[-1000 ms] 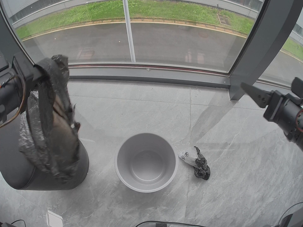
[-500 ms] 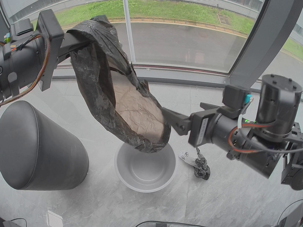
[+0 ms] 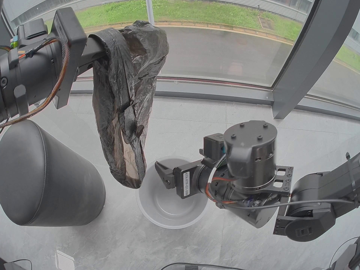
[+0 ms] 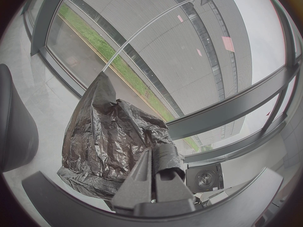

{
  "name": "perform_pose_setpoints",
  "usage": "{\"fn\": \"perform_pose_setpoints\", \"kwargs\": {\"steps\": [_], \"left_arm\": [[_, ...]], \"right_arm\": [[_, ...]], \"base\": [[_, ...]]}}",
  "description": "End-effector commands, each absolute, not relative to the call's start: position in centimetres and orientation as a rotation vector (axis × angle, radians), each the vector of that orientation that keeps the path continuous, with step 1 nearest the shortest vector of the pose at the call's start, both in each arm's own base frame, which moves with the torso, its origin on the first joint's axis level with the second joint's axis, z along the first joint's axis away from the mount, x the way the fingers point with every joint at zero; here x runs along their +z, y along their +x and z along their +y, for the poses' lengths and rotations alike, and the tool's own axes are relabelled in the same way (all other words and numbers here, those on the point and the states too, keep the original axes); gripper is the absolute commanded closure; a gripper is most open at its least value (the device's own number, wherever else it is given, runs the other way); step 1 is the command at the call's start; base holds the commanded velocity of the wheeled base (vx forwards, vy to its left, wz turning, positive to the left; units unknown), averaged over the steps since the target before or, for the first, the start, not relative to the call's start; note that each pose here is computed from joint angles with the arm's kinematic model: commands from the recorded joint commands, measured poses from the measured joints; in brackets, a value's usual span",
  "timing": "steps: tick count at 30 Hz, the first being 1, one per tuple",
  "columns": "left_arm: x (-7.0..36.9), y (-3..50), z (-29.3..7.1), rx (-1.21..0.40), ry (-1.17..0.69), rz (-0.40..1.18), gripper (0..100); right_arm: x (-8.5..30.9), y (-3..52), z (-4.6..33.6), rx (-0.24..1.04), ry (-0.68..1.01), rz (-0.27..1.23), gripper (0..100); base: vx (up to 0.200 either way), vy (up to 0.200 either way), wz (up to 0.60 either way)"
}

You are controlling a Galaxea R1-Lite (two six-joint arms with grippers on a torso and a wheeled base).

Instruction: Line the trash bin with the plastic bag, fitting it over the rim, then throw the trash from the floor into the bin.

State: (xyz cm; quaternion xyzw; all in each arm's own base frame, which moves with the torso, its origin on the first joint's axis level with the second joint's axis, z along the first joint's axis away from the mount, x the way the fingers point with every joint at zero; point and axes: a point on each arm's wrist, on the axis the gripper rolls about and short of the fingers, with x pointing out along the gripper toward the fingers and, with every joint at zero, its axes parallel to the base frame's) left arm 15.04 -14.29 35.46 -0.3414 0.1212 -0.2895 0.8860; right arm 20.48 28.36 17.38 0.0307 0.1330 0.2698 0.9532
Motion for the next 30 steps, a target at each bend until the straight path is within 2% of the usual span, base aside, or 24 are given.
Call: {"fn": "perform_pose_setpoints", "kwargs": {"steps": [1, 9, 20, 30], "left_arm": [[35.5, 15.0, -14.3, -0.604, -0.711, 0.251, 100], [35.6, 14.9, -14.2, -0.605, -0.712, 0.248, 100], [36.1, 13.9, -13.4, -0.621, -0.723, 0.230, 100], [36.0, 13.7, -13.3, -0.622, -0.727, 0.232, 100]], "right_arm": [[15.4, 20.6, 29.4, 0.556, 0.025, 0.314, 0], [14.2, 19.0, 30.0, 0.594, -0.013, 0.348, 0], [12.0, 23.1, 32.7, 0.535, -0.091, 0.321, 0], [11.9, 23.9, 33.6, 0.510, -0.106, 0.296, 0]], "base": [[0.000, 0.000, 0.00], [0.000, 0.000, 0.00], [0.000, 0.000, 0.00], [0.000, 0.000, 0.00]]}}
